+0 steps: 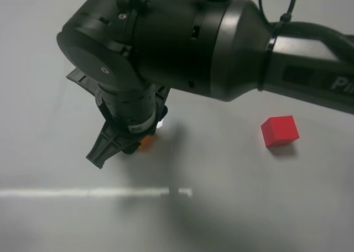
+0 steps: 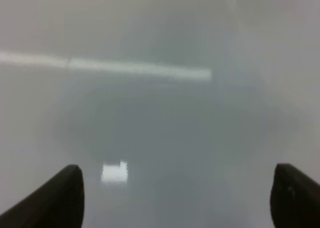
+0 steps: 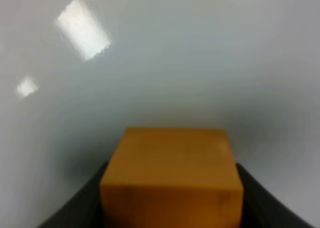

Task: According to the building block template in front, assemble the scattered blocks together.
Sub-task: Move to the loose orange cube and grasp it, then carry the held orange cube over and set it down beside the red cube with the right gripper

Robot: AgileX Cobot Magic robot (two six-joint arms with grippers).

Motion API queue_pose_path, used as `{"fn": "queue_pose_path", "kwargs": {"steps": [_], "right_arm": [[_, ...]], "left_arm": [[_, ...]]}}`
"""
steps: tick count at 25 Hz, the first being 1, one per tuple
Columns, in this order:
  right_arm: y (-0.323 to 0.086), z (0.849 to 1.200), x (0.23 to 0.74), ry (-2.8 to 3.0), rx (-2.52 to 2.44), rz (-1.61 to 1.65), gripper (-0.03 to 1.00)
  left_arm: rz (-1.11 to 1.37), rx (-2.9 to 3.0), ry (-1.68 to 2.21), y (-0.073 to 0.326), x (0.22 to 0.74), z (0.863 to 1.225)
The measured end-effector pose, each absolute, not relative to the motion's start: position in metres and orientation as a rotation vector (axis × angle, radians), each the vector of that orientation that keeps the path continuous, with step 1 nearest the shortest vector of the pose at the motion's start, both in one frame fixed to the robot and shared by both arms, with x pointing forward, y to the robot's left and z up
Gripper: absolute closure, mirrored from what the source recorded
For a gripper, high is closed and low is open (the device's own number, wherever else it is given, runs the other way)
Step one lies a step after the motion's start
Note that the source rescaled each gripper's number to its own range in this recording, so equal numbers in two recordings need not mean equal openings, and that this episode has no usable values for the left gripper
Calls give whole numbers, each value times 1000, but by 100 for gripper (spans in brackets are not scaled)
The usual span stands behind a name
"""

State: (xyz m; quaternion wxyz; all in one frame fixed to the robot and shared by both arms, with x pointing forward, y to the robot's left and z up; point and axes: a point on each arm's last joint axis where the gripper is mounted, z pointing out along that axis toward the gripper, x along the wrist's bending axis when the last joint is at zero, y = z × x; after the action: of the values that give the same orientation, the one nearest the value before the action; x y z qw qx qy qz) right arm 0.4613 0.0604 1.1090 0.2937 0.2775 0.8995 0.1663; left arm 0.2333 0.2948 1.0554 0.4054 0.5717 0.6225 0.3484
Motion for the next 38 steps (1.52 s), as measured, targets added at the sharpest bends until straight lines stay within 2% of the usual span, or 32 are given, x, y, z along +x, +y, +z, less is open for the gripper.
{"fn": "queue_pose_path", "kwargs": {"steps": [7, 15, 19, 31, 34, 38], "right_arm": [[55, 1121, 455, 2460, 530, 422, 96], [1, 1207, 424, 2403, 336, 610, 96], [-34, 1233, 411, 2329, 234, 607, 96], [-192, 1216, 405, 2300, 383, 343, 96], [-216, 1207, 400, 2294, 387, 255, 96], [-224, 1190, 401, 2322, 348, 138, 96]], "left_arm": [[879, 1443, 1571, 295, 233, 1055], [879, 1443, 1571, 295, 233, 1055], [879, 1443, 1571, 295, 233, 1055], [880, 1443, 1571, 295, 233, 1055], [880, 1443, 1571, 295, 233, 1055], [880, 1443, 1571, 295, 233, 1055]]}}
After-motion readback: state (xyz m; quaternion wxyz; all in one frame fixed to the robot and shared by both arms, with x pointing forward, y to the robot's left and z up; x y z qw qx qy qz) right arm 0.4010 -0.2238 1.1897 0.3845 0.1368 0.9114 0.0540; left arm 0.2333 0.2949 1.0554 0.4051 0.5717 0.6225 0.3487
